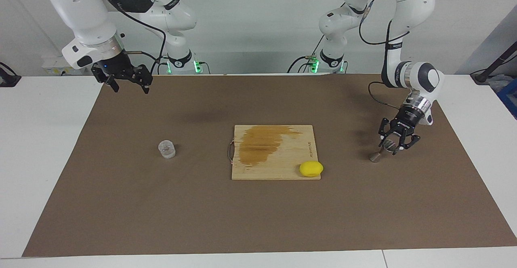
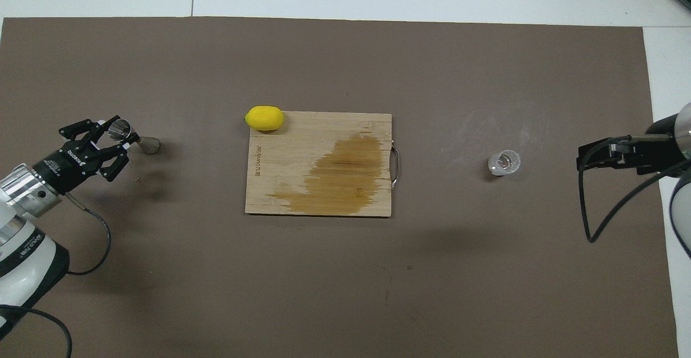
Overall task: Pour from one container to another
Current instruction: 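Close the left gripper around the small metal cup, then carry the metal cup over the board while the right gripper reaches the glass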
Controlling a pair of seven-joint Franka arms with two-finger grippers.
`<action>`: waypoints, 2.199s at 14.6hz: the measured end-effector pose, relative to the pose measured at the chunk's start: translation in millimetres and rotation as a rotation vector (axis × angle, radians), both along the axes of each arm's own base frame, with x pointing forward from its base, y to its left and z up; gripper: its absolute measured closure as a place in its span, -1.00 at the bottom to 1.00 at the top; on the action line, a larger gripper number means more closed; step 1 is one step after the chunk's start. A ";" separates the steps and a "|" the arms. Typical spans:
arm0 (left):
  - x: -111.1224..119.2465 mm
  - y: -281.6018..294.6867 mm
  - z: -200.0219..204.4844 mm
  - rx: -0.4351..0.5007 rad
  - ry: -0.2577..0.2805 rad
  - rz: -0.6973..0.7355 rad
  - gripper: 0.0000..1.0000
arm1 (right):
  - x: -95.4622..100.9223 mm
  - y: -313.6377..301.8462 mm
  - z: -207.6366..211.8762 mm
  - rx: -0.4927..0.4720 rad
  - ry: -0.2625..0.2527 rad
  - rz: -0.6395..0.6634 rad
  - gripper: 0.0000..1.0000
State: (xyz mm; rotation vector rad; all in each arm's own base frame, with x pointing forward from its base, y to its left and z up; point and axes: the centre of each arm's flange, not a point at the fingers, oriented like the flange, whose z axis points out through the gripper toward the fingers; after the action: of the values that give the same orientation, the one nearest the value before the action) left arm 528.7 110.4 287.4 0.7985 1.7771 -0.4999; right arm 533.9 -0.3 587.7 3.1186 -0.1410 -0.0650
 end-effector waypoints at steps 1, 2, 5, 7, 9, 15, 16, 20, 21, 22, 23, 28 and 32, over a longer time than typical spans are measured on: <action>0.0 -0.1 0.0 0.001 0.000 0.000 -0.02 | 1.0 -0.4 0.8 0.000 -0.009 -0.007 -1.00; 0.2 -0.5 0.1 0.002 0.000 0.000 -0.02 | 1.8 -0.9 1.4 -0.001 -0.016 -0.021 -1.00; 2.7 -7.5 3.6 0.033 0.003 0.001 -0.02 | 2.5 -2.7 1.9 -0.003 -0.024 -0.096 -0.99; 6.1 -18.9 9.2 0.076 0.007 0.003 -0.02 | 2.5 -4.0 1.9 -0.005 -0.025 -0.155 -0.97; 10.3 -33.6 17.4 0.104 0.007 -0.001 -0.02 | 2.4 -7.0 1.9 -0.007 -0.026 -0.225 -0.91; 20.9 -73.9 81.1 0.003 0.042 0.028 -0.02 | 2.0 -25.5 1.9 0.073 -0.009 -0.600 -0.86; 21.3 -85.7 94.1 -0.028 0.055 0.026 -0.02 | 1.6 -38.0 1.2 0.101 0.001 -0.675 -0.83; 21.9 -150.8 132.6 -0.073 0.043 -0.065 -0.02 | 5.4 -81.1 -14.1 0.212 0.067 -0.945 -0.78; 21.9 -165.1 136.1 -0.077 0.038 -0.094 -0.02 | 7.3 -87.8 -20.0 0.224 0.085 -0.990 -0.79; 21.8 -177.1 139.1 -0.088 0.032 -0.126 -0.02 | 9.3 -93.2 -26.2 0.231 0.103 -1.028 -0.79; 21.4 -186.4 141.4 -0.100 0.028 -0.155 -0.02 | 11.0 -99.2 -32.3 0.240 0.119 -1.060 -0.78; 9.0 -250.5 143.1 -0.117 0.030 -0.292 -0.02 | 21.3 -136.2 -62.9 0.350 0.202 -1.172 -0.77; -3.8 -295.0 140.6 -0.156 0.047 -0.315 -0.02 | 49.5 -141.9 -106.9 0.388 0.273 -1.213 -0.77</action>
State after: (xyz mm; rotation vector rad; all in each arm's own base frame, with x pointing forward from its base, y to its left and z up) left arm 524.9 -184.6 428.0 0.9672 1.6382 -0.8600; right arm 583.4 -142.3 480.8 2.7322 -2.1160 -0.5594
